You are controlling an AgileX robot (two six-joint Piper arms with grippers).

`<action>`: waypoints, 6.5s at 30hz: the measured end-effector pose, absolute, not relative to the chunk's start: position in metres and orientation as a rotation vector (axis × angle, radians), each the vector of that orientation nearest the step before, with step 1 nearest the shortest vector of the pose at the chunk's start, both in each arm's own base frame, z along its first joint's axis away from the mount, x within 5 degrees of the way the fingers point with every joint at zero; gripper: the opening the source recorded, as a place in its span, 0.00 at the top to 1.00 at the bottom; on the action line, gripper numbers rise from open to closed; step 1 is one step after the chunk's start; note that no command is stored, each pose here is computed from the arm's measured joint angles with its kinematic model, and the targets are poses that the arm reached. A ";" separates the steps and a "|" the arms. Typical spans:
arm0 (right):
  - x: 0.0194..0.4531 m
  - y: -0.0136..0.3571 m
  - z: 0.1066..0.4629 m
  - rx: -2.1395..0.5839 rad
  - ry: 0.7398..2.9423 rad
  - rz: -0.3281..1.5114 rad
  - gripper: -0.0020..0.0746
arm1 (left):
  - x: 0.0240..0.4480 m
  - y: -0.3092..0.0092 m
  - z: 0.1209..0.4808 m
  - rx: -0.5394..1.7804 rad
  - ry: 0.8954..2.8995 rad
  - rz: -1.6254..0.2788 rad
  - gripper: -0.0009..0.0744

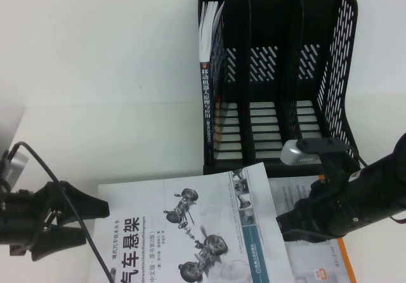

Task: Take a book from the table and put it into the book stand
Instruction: Pick up the book with your left arm, then place the book on the book shelf

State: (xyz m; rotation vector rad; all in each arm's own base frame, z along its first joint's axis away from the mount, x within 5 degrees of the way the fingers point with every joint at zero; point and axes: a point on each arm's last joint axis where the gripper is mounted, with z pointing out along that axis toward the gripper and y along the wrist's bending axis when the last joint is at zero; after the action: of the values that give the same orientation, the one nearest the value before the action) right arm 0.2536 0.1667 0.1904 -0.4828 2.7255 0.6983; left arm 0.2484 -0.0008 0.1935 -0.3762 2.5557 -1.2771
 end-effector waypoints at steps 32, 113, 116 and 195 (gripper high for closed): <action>0.246 0.188 0.182 -0.420 2.774 0.804 0.97 | 0.268 -0.004 0.137 -0.501 2.532 -1.576 0.48; 0.179 0.063 0.317 -0.261 2.501 -0.112 0.97 | 0.382 -0.192 0.425 -0.019 2.419 -0.845 0.83; 0.179 0.063 0.317 -0.256 2.500 -0.109 0.97 | 0.376 -0.194 0.432 -0.005 2.423 -0.771 0.83; 0.181 0.074 0.319 -0.203 2.460 0.068 0.97 | 0.379 -0.292 0.390 0.036 2.326 -0.403 0.83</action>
State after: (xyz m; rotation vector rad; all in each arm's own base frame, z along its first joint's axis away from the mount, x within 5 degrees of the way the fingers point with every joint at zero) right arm 0.1815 0.0738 0.3189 -0.2030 2.4599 0.0677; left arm 0.3789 -0.2917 0.3898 0.0358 2.3260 -0.4030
